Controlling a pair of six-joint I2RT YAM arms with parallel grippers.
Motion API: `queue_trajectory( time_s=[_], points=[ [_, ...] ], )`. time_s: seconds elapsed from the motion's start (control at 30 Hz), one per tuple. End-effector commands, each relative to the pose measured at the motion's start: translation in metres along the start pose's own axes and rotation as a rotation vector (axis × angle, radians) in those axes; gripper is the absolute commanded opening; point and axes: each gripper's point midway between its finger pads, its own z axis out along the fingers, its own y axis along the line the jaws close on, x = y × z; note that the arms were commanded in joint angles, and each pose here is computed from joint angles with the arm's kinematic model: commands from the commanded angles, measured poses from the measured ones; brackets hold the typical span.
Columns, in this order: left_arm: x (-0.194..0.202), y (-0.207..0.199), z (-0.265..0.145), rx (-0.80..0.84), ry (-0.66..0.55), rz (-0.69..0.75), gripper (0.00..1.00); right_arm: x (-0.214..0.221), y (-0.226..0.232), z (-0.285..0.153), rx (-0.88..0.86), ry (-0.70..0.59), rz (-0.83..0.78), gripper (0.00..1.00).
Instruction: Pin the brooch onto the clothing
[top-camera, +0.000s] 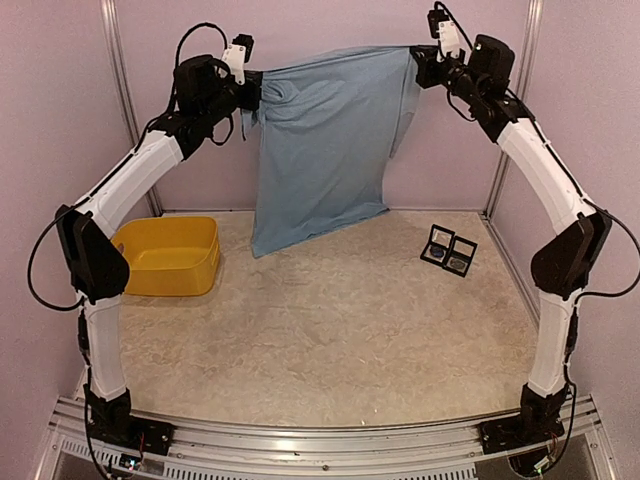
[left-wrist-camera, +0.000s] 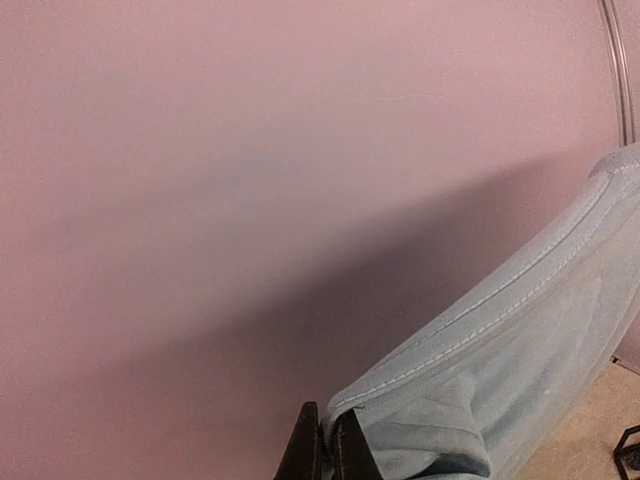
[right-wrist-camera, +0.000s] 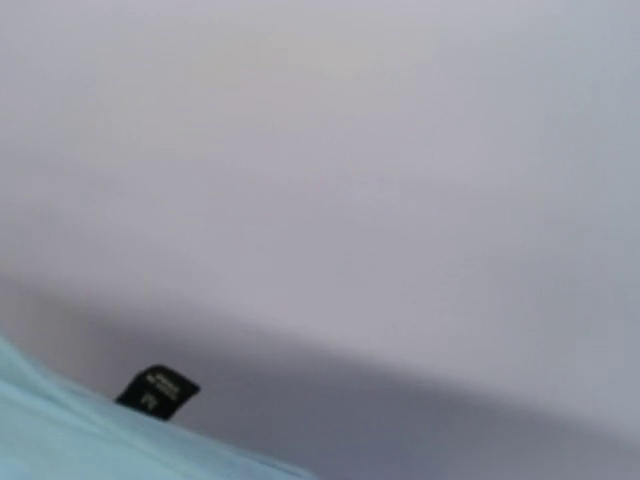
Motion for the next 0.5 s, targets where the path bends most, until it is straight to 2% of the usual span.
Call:
queue_trajectory(
  time_s=[0.0,0.17,0.27,0.37,0.47],
  points=[
    [-0.024,0.027,-0.021,-0.083,-0.045,0.06,0.0,-0.069,-0.01,-0.043,0.081,-0.092,-0.13,0.0],
    [0.023,0.01,-0.04,-0.028,0.075,0.094,0.0,0.031,0.051,-0.06,-0.032,0.214,-0.254,0.0],
    [0.064,-0.001,-0.063,-0.032,0.194,0.038,0.0,0.116,0.1,-0.094,-0.148,0.445,-0.299,0.0],
    [0.128,-0.021,-0.099,-0.024,0.349,-0.039,0.0,0.18,0.153,-0.147,-0.334,0.638,-0.254,0.0],
    [0.185,-0.031,-0.153,-0.082,0.508,-0.139,0.0,0.224,0.211,-0.209,-0.569,0.784,-0.109,0.0]
  ],
)
